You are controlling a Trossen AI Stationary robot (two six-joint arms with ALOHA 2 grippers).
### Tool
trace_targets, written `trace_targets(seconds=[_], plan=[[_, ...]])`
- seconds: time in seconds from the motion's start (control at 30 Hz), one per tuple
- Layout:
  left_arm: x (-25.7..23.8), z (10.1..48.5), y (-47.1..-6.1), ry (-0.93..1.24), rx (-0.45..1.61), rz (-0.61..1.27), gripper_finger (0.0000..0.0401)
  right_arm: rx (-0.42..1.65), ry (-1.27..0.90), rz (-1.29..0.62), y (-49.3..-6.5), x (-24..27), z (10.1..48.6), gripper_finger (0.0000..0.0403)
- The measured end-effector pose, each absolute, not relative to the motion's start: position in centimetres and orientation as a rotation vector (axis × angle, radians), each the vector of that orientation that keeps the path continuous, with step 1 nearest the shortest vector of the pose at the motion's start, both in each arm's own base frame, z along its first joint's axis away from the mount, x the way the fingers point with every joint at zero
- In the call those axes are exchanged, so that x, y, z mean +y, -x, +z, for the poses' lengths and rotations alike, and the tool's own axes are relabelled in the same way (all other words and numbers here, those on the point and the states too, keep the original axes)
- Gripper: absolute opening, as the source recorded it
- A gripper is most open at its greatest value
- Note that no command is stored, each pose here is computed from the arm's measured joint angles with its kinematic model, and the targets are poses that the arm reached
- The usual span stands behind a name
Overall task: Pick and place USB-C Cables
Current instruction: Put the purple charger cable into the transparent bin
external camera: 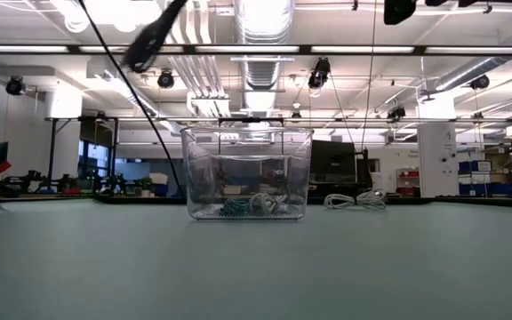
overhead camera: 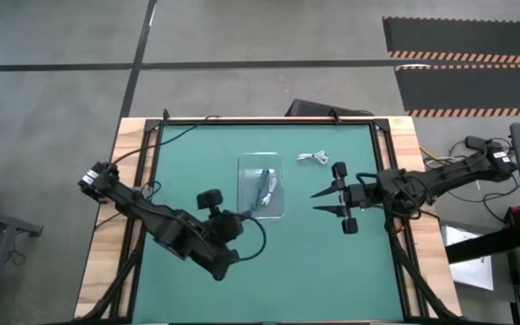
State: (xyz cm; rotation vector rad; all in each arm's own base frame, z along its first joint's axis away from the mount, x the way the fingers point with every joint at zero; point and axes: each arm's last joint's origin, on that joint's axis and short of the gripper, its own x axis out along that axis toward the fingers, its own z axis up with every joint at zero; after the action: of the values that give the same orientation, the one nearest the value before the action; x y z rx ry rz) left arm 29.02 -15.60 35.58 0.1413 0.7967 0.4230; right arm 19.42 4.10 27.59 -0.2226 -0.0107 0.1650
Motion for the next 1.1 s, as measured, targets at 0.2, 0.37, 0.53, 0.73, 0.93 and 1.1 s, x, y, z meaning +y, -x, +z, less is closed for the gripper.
trace_targets(seconds=[0.2,0.37,0.53,0.73,0.93,1.1], plan=[[-16.6,34.8,-30.8,-0.318,0.683,0.309,0.001,-0.042,0.243,0.166,-21.1,4.5,27.0,0.0123],[-17.0,33.5,-31.5,-0.411,0.578,0.242,0.0011,-0.041,0.246,0.171,-22.2,4.7,26.2,0.0123],[-16.5,32.1,-30.9,-0.423,0.507,0.22,0.0011,-0.03,0.25,0.172,-23.1,4.9,25.4,0.0123],[-15.6,30.6,-29.9,-0.389,0.321,0.212,0.0011,-0.088,0.266,0.164,-24.2,5.2,24.9,0.0123],[-14.1,29.3,-28.6,-0.299,0.179,0.234,0.0011,-0.119,0.252,0.159,-25.2,5.4,24.2,0.0123],[-13.1,28.1,-27.8,-0.259,0.12,0.253,0.0011,-0.106,0.249,0.16,-26.7,5.7,24.2,0.0123]])
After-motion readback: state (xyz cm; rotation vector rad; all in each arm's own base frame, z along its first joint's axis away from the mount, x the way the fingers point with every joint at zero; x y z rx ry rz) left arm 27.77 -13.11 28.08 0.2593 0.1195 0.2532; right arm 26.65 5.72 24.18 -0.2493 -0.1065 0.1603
